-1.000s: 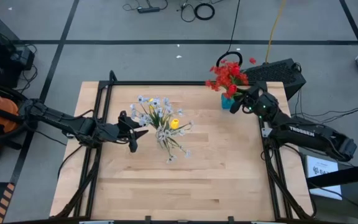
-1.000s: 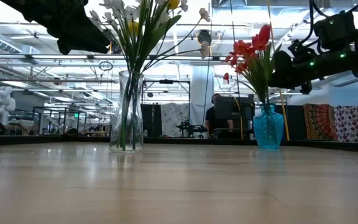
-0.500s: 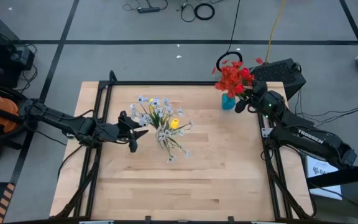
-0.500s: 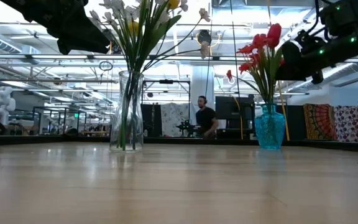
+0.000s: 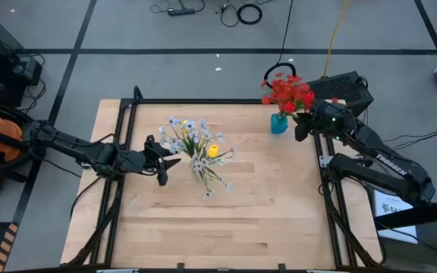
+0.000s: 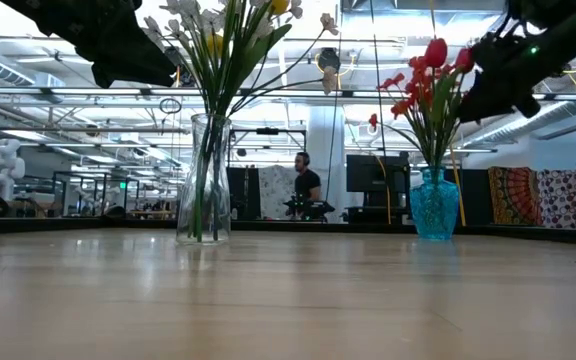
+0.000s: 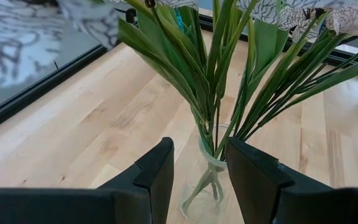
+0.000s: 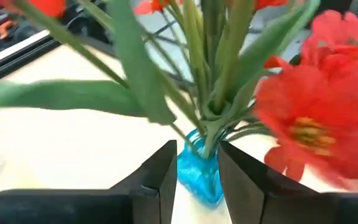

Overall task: Sort flowers into vase by color
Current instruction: Return to Home Position

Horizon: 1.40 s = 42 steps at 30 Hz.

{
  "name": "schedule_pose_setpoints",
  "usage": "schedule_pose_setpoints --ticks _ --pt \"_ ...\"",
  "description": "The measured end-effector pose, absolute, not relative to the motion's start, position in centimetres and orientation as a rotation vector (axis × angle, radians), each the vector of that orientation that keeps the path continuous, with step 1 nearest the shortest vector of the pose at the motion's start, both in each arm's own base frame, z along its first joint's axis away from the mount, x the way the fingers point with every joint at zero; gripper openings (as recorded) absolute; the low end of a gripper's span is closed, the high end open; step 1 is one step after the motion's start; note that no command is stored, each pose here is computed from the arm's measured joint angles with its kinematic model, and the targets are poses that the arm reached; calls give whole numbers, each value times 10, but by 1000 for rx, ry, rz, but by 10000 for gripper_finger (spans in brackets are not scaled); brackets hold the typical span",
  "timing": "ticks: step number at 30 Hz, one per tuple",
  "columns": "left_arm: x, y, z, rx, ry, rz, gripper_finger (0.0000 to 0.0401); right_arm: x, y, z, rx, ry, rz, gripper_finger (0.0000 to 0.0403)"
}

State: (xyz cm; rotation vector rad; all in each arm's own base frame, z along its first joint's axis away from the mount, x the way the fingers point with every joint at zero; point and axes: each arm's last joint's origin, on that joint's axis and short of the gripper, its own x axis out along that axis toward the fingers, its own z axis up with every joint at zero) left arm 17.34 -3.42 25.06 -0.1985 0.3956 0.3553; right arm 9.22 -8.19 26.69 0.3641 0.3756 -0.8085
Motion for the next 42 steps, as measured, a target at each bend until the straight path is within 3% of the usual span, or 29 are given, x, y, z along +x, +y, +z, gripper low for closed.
schedule_pose_setpoints --ticks 11,15,19,24,29,36,42 --pt "173 -34 251 -201 398 347 151 82 -69 276 534 493 -734 107" --pt "172 -38 251 -225 441 203 151 79 -61 275 606 506 -599 100" --pt "164 -36 253 -236 446 184 151 73 -52 278 629 474 -524 73" --pt "146 -29 261 -155 412 254 151 66 -42 282 599 424 -475 11" --pt "132 -24 268 -43 340 238 151 66 -36 285 587 394 -418 4" --pt "129 -24 229 -71 166 91 151 85 -37 304 490 239 -278 1" --pt "127 -18 193 -127 -19 89 151 115 -40 307 461 233 -179 1"
